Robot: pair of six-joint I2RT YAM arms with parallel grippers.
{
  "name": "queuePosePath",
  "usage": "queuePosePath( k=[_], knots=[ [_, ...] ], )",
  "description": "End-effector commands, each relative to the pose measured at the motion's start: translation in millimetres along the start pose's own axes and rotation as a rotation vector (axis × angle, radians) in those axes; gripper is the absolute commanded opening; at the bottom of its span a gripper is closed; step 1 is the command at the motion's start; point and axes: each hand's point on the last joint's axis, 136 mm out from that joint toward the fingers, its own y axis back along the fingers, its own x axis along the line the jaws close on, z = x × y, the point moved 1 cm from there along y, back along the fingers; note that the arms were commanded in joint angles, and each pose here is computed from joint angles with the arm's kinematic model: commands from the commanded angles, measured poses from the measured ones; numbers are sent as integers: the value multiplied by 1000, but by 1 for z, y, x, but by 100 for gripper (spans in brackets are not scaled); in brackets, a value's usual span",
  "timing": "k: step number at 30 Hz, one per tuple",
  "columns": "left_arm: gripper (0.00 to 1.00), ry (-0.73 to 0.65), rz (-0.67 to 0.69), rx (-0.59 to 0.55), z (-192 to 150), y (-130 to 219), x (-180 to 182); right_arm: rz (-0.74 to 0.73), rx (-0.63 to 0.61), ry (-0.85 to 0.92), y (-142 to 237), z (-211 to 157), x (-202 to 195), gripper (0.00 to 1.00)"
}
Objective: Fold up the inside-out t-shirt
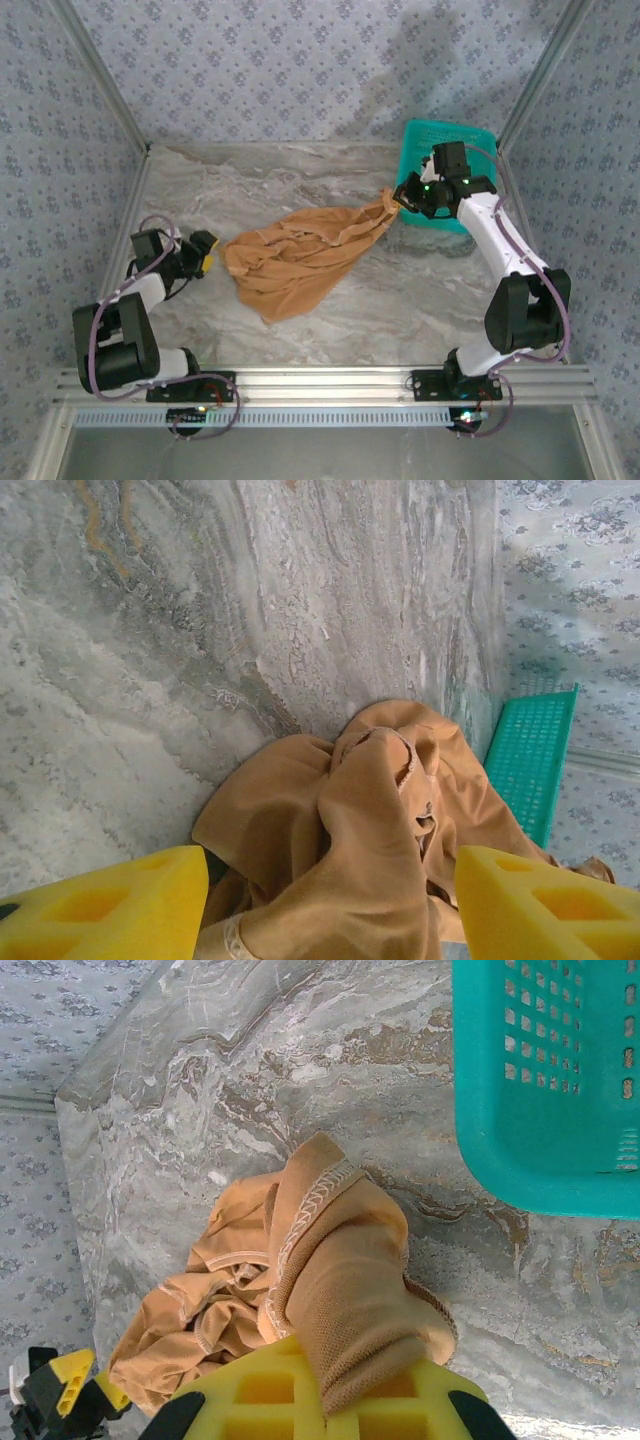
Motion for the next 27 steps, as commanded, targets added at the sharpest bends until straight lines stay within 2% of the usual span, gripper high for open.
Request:
queuePosePath(
  k=[1,4,12,20,23,27],
  knots=[
    [62,-1,-74,6,3,-4,-9,37,-12,34,11,3,13,0],
    [51,19,-83,8,3,-7,-7,40,-16,33,11,5,15,0],
    [2,13,-93,16,5,-5,-19,36,-17,28,10,6,14,0],
    [0,-16,-105,8,9,8,-41,38,-19,29,17,9,16,0],
    [0,-35,-122,-22,18,24,-68,45,-31,28,26,14,20,0],
    [0,-124,-110,-134,42,72,-135,71,-88,40,54,27,36,0]
  ],
)
